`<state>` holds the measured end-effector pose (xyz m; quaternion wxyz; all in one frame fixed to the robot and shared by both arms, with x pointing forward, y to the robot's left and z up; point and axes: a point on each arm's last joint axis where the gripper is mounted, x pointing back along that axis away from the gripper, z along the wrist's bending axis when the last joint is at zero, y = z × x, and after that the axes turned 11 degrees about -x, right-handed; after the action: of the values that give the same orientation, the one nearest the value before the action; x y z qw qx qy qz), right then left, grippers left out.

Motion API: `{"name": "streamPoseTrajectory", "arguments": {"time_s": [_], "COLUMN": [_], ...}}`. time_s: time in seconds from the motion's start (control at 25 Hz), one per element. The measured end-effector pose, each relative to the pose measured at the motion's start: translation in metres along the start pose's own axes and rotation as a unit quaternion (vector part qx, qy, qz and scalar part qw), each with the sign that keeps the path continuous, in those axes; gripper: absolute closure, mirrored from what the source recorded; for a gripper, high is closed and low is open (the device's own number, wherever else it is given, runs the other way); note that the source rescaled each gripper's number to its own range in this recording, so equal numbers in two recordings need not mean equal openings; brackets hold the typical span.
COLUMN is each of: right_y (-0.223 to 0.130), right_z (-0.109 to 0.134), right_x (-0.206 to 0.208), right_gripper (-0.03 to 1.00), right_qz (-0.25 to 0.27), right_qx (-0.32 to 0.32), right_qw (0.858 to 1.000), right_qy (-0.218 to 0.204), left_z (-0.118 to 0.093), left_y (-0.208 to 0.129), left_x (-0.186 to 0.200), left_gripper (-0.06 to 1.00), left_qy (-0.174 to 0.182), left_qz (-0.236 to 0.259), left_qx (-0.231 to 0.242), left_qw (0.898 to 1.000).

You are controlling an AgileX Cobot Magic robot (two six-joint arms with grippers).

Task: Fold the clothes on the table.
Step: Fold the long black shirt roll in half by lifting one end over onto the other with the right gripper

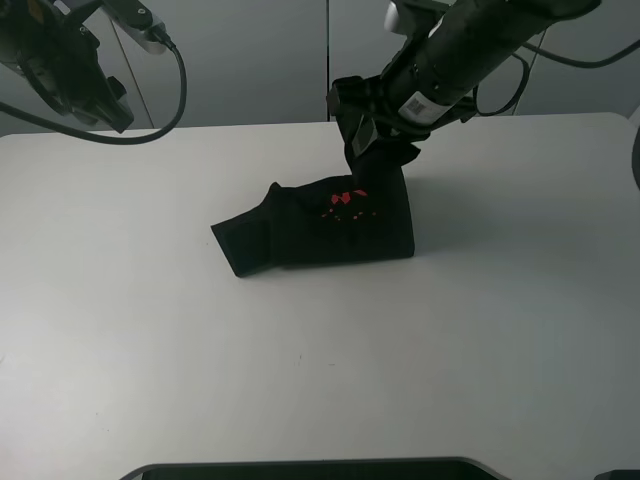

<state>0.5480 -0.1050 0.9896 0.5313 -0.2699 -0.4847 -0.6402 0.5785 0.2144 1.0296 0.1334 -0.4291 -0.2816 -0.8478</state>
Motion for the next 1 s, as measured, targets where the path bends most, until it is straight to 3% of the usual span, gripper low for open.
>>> {"name": "streamPoseTrajectory", "arguments": {"time_s": [0.4, 0.84, 0.92, 1.0], "right_y": [-0.01, -0.02, -0.019, -0.019], "right_z": [0.002, 0.007, 0.008, 0.01], "right_x": [-0.066, -0.102, -0.103, -0.104], "right_gripper": [0.82, 0.82, 0.74, 0.55], "right_qz": [0.017, 0.035, 0.032, 0.029], "right_qx": [-0.026, -0.034, -0.025, -0.021], "right_qw": [0.999, 0.997, 0.996, 0.996], "right_qy": [0.007, 0.066, 0.076, 0.087], "left_z": [0.004, 0.004, 0.004, 0.004], "left_y": [0.001, 0.002, 0.002, 0.002], "left_x": [0.014, 0.018, 0.018, 0.018], "left_gripper": [0.29, 0.29, 0.29, 0.29], "left_qy": [0.011, 0.01, 0.01, 0.01], "left_qz": [-0.015, -0.02, -0.02, -0.02], "left_qx": [0.005, 0.013, 0.014, 0.014], "left_qw": [1.0, 1.0, 1.0, 1.0]}}
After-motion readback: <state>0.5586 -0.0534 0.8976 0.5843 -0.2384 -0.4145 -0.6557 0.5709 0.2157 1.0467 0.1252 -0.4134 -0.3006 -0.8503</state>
